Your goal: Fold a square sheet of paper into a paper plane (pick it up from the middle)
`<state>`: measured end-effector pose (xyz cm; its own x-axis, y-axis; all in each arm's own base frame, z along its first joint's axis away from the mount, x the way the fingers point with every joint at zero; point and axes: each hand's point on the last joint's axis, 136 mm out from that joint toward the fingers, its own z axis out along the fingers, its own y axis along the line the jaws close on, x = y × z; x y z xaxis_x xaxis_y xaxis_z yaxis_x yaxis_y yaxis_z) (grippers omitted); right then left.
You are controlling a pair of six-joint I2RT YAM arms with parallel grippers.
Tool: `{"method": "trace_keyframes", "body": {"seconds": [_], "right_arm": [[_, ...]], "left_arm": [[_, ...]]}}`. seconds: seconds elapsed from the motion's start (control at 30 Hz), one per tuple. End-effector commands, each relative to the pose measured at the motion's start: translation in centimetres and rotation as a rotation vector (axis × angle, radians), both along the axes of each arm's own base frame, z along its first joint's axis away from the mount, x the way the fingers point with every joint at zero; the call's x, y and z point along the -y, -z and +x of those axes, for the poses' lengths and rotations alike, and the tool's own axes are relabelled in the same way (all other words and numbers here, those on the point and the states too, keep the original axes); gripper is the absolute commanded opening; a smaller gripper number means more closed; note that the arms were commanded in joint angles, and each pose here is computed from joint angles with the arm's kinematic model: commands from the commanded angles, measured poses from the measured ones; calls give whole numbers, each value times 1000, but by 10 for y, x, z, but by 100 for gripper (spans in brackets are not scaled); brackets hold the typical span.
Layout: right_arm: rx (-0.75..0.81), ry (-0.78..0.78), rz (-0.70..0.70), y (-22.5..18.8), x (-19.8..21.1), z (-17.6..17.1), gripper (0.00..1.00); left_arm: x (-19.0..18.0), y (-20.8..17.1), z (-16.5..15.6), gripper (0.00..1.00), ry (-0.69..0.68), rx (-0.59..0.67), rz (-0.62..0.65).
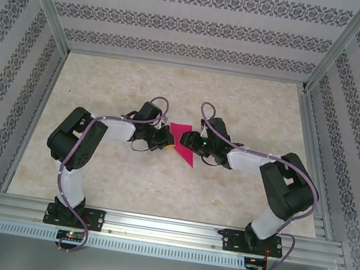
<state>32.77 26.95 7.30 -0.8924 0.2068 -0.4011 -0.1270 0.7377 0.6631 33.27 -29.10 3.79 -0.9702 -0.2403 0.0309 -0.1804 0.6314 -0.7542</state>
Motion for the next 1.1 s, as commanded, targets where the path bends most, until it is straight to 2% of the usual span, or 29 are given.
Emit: {"method": "trace_keyframes", "body": {"seconds": [0.0,0.17,0.27,0.37,0.63,1.07], "right_arm": [[199,-45,-147,-24,14,2,53],[434,-185,-440,-22,22,-22,58],[497,-258,-555,-14,23,-30,60],[631,-346,-657,-8,16,-36,61],[769,-493,-756,13,-3,-38,59],[845,-466,-855,38,-6,-17,52]], "left_arm": [[7,-11,3,5,-3,23,7],[9,-18,4,5,-11,16,10],[11,-19,4,5,-20,6,12],[11,-20,3,5,-27,-4,13],[11,-26,4,5,-40,-19,11],[11,-30,2,6,-49,-40,13]]}}
